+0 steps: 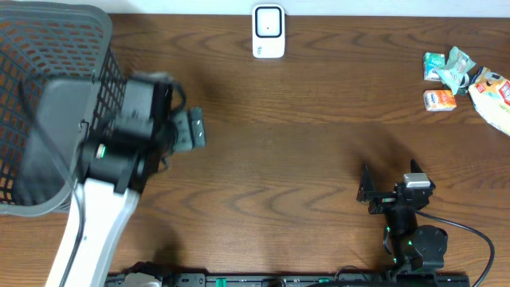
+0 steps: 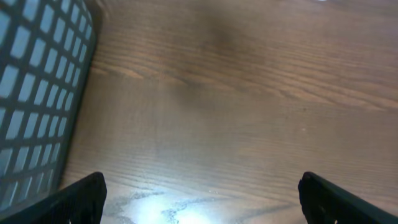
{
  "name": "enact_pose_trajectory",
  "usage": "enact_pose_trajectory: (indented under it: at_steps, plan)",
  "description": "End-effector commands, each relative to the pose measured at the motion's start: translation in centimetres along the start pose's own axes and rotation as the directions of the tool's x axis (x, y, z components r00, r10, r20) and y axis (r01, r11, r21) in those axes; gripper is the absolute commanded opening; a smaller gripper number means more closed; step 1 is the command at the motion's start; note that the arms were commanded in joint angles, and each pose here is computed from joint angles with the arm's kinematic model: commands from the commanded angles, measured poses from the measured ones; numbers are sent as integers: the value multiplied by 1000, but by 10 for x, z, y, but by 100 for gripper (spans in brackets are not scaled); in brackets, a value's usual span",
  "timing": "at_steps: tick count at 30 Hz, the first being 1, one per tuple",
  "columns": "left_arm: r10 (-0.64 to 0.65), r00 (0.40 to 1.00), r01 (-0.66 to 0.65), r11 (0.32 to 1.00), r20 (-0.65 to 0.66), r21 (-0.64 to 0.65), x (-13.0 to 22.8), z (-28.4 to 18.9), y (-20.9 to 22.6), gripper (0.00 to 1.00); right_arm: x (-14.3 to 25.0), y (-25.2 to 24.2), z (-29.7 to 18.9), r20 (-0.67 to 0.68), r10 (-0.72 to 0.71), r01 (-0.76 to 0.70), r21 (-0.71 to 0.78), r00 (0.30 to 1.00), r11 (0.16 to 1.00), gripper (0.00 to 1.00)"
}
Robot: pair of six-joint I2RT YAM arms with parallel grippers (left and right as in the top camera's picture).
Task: Scan the item barcode
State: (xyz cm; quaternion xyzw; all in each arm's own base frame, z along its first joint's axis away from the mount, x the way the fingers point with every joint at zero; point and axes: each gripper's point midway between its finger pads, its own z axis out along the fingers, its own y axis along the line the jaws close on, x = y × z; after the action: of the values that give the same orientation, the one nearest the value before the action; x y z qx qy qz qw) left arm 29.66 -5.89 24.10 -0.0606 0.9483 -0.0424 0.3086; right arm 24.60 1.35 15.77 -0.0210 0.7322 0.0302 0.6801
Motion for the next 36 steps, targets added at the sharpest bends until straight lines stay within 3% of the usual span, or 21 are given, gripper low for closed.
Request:
enact_pose_trajectory:
  at_steps: [1,16,21,29,36]
  plan:
    - [24,999,-25,1000,37,13,21,0,7,98,0,-4,0,2,11,-11,17,1000,1000,99]
    - [1,935,-43,993,356,108,97,-1,36,98,0,-4,0,2,11,-11,17,1000,1000,99]
    - [-21,901,-43,990,434,136,101,-12,39,98,0,-4,0,2,11,-11,17,1000,1000,99]
    - [-26,891,-43,989,453,142,113,5,41,98,0,-4,0,2,11,-11,17,1000,1000,99]
    - [-77,799,-57,978,597,202,95,13,33,98,0,-4,0,2,11,-11,17,1000,1000,99]
